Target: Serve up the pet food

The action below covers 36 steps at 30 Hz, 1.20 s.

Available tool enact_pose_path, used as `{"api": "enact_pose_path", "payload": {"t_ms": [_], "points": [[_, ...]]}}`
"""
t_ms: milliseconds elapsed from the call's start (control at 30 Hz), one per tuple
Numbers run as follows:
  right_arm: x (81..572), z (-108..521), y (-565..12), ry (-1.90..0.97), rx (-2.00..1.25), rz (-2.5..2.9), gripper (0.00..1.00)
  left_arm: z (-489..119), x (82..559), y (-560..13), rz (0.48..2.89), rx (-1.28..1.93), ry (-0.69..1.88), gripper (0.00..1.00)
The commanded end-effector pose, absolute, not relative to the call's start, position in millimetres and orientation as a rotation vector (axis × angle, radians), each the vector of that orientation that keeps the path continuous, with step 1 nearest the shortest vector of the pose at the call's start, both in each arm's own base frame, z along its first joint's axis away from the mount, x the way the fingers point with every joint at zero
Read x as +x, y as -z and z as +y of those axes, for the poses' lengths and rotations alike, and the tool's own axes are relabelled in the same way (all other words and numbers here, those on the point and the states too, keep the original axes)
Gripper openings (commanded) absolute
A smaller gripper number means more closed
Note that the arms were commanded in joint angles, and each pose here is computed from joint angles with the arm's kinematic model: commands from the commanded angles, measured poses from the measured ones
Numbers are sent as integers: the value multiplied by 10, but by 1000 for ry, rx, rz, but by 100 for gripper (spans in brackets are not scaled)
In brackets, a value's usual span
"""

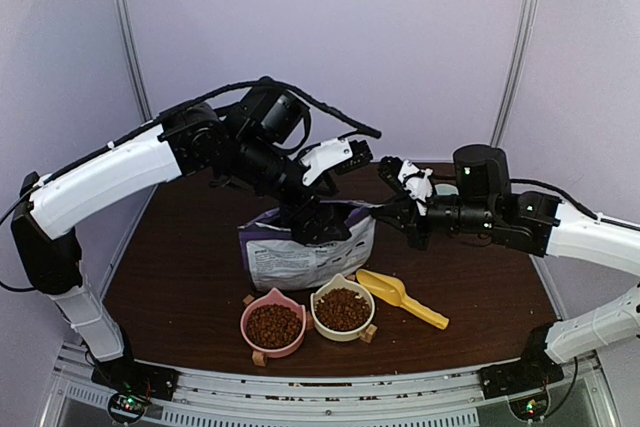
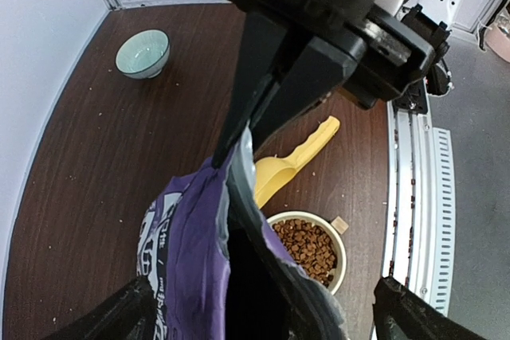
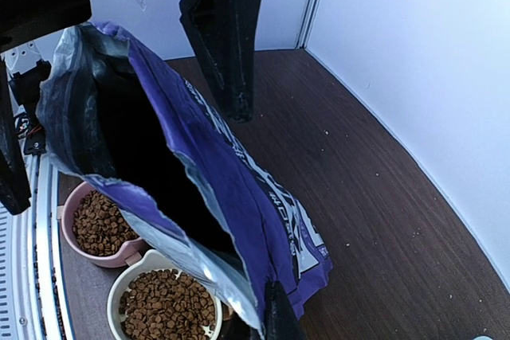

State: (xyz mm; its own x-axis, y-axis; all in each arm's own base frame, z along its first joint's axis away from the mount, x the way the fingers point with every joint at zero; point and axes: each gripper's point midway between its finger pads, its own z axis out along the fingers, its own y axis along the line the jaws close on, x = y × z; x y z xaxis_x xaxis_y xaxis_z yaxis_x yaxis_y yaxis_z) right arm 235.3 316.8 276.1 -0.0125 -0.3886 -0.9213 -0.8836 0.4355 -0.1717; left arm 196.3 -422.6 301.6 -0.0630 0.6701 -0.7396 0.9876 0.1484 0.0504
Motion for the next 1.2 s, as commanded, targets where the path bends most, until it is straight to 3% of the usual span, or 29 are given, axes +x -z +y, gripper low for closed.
{"api": "enact_pose_path", "payload": {"t_ms": [0,133,433,667,767,867,1167], "points": [[2436,3094,-3196,-582,-996,1513,0,-4167,1960,-3022,1813,1591,575,97],[2435,3101,-3208,-603,-986,1506,0,-4108,2000,-2884,1844,1593,448,88],[2340,3101,-3252,-677,-1000,1491,0,-4034,2033,-2937,1805,1579,298,25],[2270,3068,-3206,-704,-1028,1496,0,-3929,2093,-3026,1781,1557,229,0],[2209,3113,-3163,-739,-1072,1496,5,-3883,2122,-3067,1768,1547,197,0],[2177,3177,-3076,-769,-1116,1509,17,-3862,2121,-3124,1749,1544,192,0],[2198,3330,-2941,-800,-1188,1516,42,-3891,2105,-3149,1732,1552,210,0]]}}
